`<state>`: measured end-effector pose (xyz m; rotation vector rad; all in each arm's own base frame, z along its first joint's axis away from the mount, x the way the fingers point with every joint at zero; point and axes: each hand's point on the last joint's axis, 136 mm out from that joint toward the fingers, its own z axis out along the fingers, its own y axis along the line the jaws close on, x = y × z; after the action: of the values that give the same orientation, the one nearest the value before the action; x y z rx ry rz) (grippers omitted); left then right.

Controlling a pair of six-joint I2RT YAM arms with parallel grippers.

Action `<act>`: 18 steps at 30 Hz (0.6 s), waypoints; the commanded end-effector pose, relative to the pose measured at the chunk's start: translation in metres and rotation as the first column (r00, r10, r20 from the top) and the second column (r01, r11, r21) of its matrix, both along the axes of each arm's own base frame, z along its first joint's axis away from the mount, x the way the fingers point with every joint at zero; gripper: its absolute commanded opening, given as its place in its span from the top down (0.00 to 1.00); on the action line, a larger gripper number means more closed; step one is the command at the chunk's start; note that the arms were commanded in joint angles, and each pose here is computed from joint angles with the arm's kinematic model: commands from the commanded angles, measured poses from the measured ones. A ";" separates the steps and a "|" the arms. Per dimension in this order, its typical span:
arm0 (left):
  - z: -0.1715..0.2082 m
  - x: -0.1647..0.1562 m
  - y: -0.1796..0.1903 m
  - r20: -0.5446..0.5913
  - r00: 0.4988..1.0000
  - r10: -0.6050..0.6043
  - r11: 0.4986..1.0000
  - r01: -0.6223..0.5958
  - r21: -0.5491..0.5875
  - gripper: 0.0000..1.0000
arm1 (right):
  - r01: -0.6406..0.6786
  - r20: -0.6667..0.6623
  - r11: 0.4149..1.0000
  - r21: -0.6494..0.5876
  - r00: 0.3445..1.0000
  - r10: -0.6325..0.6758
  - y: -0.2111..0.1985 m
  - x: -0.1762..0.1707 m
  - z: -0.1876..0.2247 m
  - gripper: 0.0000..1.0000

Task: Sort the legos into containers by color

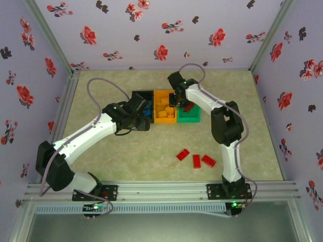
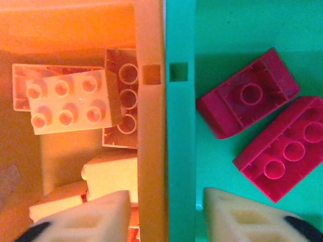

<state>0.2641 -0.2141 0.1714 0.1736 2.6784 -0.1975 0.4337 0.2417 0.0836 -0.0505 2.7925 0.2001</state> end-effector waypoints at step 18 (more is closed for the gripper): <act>-0.006 -0.047 -0.094 0.097 0.931 -0.352 0.929 0.360 -0.085 0.31 | 0.222 0.094 0.971 0.084 0.969 -0.229 -0.139 -0.103 0.066 0.37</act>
<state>0.2255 -0.2884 0.1740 0.5082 2.5535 -0.3921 0.3547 0.1206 0.1703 0.1794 2.6235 0.2393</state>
